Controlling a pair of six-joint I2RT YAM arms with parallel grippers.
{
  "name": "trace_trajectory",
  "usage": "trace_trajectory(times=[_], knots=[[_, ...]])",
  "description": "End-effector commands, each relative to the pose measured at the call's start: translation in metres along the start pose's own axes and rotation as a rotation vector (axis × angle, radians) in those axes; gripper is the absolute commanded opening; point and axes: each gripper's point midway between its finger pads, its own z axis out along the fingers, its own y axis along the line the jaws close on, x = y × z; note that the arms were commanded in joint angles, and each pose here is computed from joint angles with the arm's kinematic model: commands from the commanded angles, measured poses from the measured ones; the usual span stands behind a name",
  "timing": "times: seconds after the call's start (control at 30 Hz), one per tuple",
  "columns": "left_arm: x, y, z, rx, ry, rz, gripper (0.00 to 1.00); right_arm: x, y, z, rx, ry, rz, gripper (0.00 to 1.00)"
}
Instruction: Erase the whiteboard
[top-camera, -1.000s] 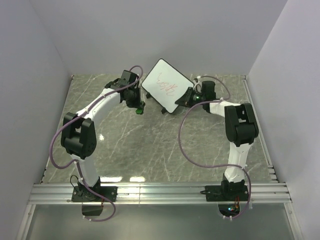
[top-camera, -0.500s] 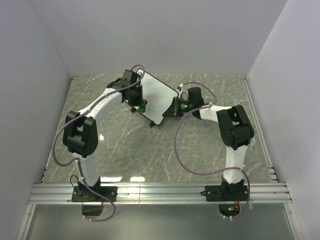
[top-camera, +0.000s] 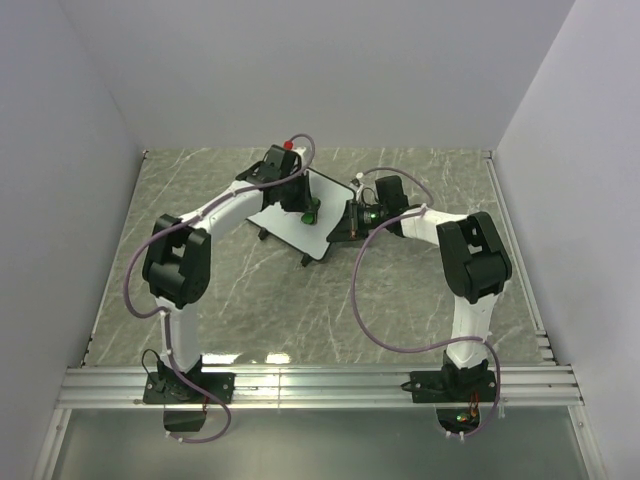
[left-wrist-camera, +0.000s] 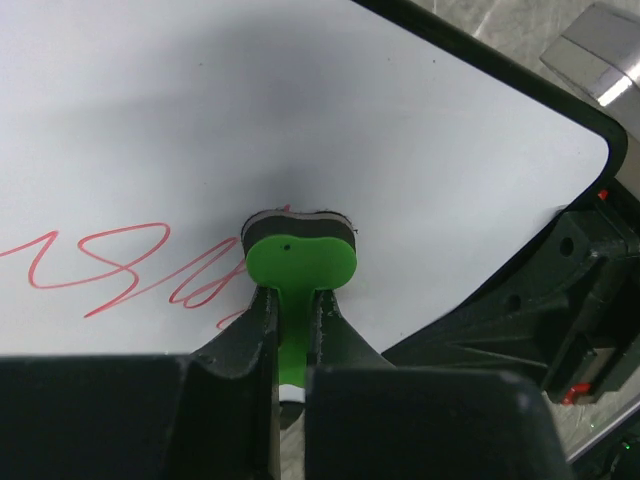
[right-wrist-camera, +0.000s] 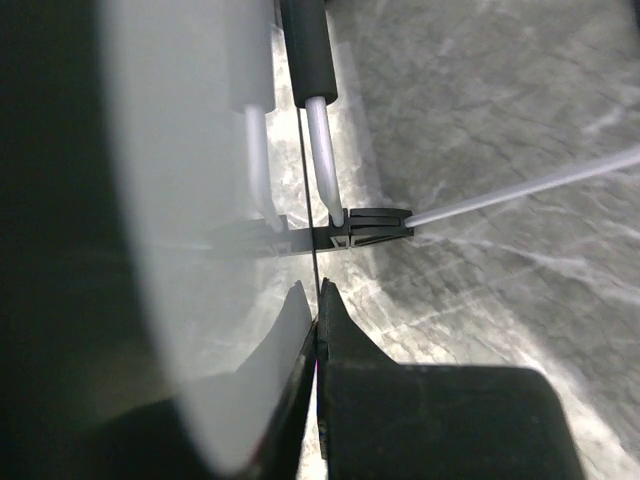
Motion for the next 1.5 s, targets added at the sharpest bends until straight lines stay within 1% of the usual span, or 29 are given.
trace_trajectory(times=[0.0,0.1,0.23,0.33,0.37,0.4,0.43,0.53,0.67,0.73,0.8,0.93,0.97,1.03,1.13,1.23,1.33,1.47], knots=[[0.01,-0.024,0.026,0.095,0.011,0.03,0.0,0.045,0.018,0.0,-0.029,0.178,0.171,0.0],[0.013,-0.026,0.036,0.073,-0.006,0.029,0.0,0.048,0.02,0.0,-0.018,0.201,0.179,0.0],[0.013,-0.002,0.043,-0.032,-0.035,0.02,0.0,0.057,0.02,-0.004,-0.003,0.218,0.191,0.0],[0.011,0.035,0.043,-0.095,-0.049,-0.043,0.0,0.059,0.02,-0.008,0.012,0.223,0.187,0.0],[0.003,0.057,0.039,-0.124,-0.068,-0.077,0.0,0.057,0.021,-0.007,0.014,0.22,0.179,0.0],[0.002,0.071,0.038,-0.148,-0.072,-0.097,0.0,0.057,0.021,-0.008,0.017,0.225,0.183,0.0],[0.001,0.097,0.035,-0.187,-0.073,-0.129,0.0,0.056,0.021,-0.008,0.017,0.225,0.182,0.0],[-0.001,0.134,0.03,-0.239,-0.081,-0.169,0.0,0.053,0.022,-0.008,0.018,0.224,0.176,0.0],[-0.006,0.149,0.03,-0.262,-0.086,-0.18,0.0,0.047,0.025,-0.007,0.018,0.222,0.165,0.0],[-0.004,0.143,0.03,-0.233,-0.083,-0.181,0.0,0.046,0.023,-0.007,0.029,0.224,0.165,0.0],[-0.002,0.126,0.028,-0.196,-0.083,-0.161,0.0,0.043,0.021,-0.005,0.039,0.222,0.166,0.0],[0.017,0.083,0.029,-0.129,-0.046,-0.097,0.0,0.037,0.02,-0.002,0.04,0.215,0.173,0.0],[0.02,0.059,0.027,-0.075,-0.041,-0.067,0.0,0.034,0.019,-0.001,0.04,0.211,0.171,0.0],[0.029,0.024,0.024,0.001,-0.021,-0.021,0.0,0.032,0.018,0.002,0.041,0.207,0.18,0.0],[0.044,-0.01,0.017,0.072,0.006,0.039,0.0,0.025,0.016,0.007,0.048,0.194,0.182,0.0],[0.053,-0.018,0.016,0.099,0.006,0.053,0.0,0.017,0.016,0.011,0.042,0.18,0.189,0.0],[0.057,-0.01,0.021,0.068,0.016,0.045,0.0,0.015,0.018,0.014,0.033,0.18,0.196,0.0],[0.047,-0.005,0.022,0.041,0.008,0.039,0.0,0.016,0.02,0.013,0.039,0.198,0.186,0.0]])
